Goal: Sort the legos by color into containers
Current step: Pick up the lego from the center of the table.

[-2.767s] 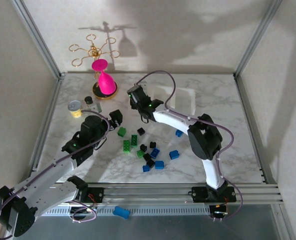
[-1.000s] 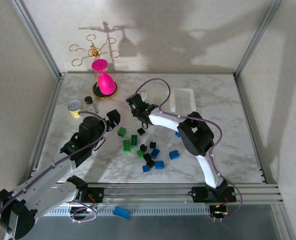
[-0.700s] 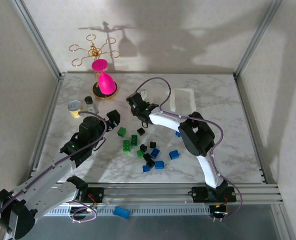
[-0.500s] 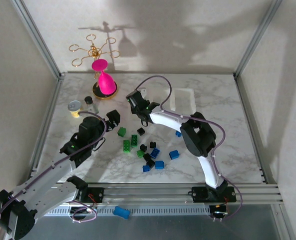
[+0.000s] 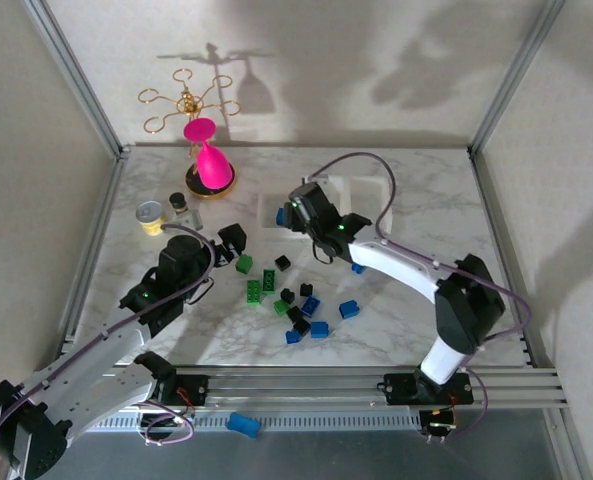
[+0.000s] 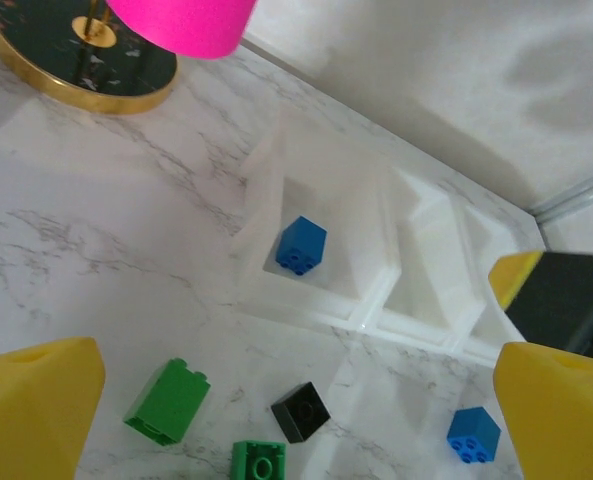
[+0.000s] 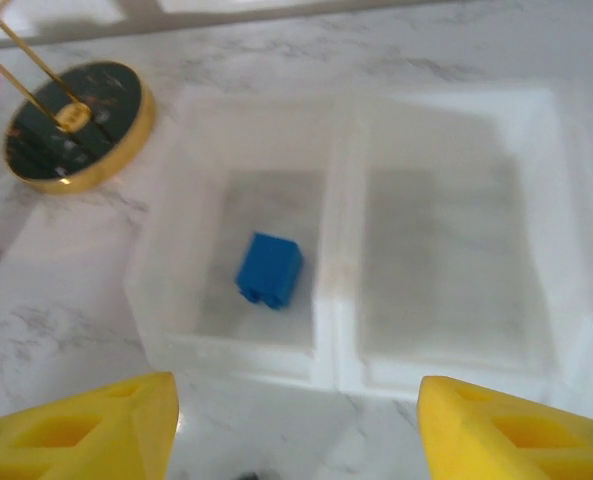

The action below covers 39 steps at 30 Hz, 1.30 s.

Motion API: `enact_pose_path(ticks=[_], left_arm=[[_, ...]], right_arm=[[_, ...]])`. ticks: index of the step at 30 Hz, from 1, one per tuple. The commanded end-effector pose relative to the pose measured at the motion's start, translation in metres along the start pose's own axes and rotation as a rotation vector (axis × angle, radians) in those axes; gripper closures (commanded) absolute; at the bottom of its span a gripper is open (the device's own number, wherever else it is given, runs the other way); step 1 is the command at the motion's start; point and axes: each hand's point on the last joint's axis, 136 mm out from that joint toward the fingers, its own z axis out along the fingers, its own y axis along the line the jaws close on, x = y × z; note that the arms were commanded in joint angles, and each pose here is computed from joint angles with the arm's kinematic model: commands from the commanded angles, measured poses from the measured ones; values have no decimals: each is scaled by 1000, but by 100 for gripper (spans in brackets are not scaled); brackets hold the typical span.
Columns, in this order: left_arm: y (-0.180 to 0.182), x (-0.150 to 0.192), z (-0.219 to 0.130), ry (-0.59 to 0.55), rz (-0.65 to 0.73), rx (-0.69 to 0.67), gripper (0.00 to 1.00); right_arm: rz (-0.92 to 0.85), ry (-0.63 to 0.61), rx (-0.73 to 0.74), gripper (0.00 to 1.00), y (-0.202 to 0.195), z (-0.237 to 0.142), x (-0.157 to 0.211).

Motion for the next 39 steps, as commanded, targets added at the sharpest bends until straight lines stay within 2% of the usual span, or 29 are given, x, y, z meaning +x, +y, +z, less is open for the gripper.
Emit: enact_pose_path(ticks=[1,7,15,22,27,34,39], left_arm=[[-19,9,0,26,-3,70,0],[-40,34,7,75,27,111,1],[-65,61,15,114,64,147,1],[-79,77,21,135,107,152,1],[-87,79,25,139,119,158,1],[-88,80,27,133,126,150,0],[-86,79,28,131,134,132,1]], right_arm=[[31,63,72,32,-35,-11,23],[90,120,153,27,-84,-29,55],[154,186,218,19,-131,-40,91],[209,239,194,11,-145,-34,114],[247,250,173,9,-149,-24,118],[254,275,166,10,-146,-6,122],[225,271,213,19,-150,8,121]])
